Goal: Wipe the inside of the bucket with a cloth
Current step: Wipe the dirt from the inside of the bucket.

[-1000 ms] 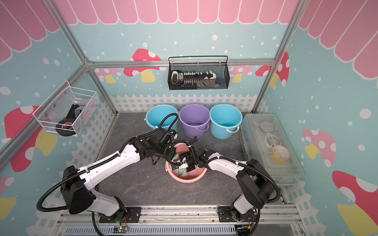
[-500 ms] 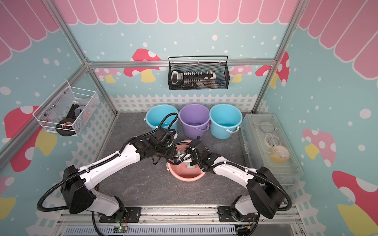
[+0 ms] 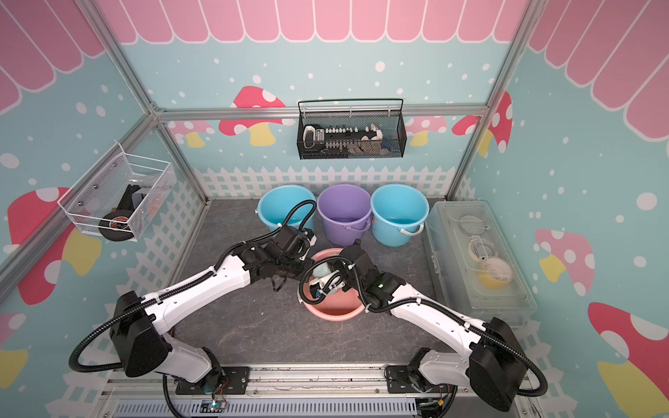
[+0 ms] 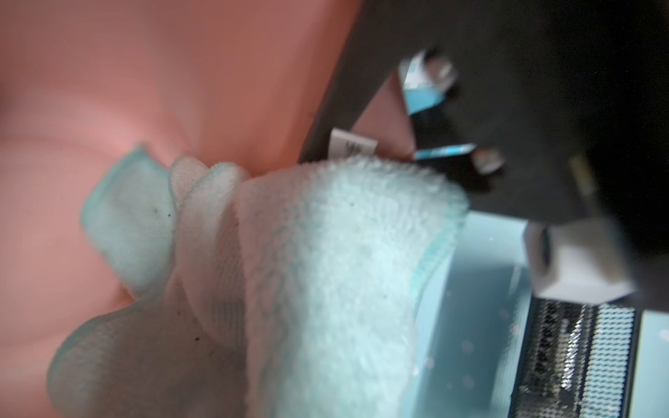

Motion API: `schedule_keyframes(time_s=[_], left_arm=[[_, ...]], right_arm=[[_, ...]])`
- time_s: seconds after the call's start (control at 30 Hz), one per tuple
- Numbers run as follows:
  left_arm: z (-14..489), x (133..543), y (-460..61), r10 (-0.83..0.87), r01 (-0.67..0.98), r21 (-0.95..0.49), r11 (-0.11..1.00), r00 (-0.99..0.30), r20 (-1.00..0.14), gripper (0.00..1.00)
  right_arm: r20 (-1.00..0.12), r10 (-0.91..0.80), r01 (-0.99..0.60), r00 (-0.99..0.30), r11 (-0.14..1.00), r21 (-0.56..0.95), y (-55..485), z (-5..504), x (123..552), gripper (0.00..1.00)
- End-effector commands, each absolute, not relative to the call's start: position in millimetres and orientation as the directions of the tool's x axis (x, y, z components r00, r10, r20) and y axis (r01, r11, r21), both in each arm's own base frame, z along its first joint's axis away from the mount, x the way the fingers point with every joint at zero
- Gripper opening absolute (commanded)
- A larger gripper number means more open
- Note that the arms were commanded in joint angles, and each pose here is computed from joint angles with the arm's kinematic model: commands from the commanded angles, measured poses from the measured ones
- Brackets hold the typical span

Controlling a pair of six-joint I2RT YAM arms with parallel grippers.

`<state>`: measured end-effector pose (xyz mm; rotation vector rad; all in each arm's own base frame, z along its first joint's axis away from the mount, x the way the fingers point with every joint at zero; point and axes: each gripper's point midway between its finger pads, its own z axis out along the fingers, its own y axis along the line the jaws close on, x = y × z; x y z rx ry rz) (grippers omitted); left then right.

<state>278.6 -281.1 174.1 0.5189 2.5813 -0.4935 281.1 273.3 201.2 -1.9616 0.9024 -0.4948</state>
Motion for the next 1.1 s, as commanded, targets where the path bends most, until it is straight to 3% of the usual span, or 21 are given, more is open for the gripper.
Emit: schedule_keyframes(time_s=[0.0,0.2,0.33,0.53,0.77,0.93,1.07], left_arm=[[182,277,-290,0.276,0.454,-0.274,0.848,-0.82,-0.502,0.0],[184,277,-288,0.276,0.455,-0.269,0.849,-0.815,-0.509,0.0],[182,277,-287,0.277,0.453,-0.266,0.851,-0.817,-0.505,0.0],[182,277,-287,0.278,0.455,-0.265,0.85,-0.815,-0.509,0.0],[183,277,-286,0.274,0.451,-0.262,0.853,-0.815,-0.511,0.0],[184,278,-287,0.271,0.451,-0.267,0.852,-0.815,-0.512,0.0],[183,278,-287,0.272,0.45,-0.265,0.853,-0.816,-0.51,0.0]], right_arm=[[0.019,-0.684,-0.311,0.729,-0.356,-0.881,295,219,278,0.0],[0.191,-0.822,-0.389,0.537,-0.442,-0.808,257,213,311,0.0],[0.308,-0.839,-0.511,0.448,-0.523,-0.682,214,208,301,0.0],[0.267,-0.813,-0.684,0.518,-0.581,-0.442,177,198,243,0.0],[0.053,-0.831,-0.818,0.554,-0.555,-0.153,171,191,176,0.0],[-0.265,-0.79,-0.828,0.552,-0.557,-0.063,213,189,139,0.0],[-0.51,-0.697,-0.836,0.505,-0.542,-0.087,264,184,132,0.0]])
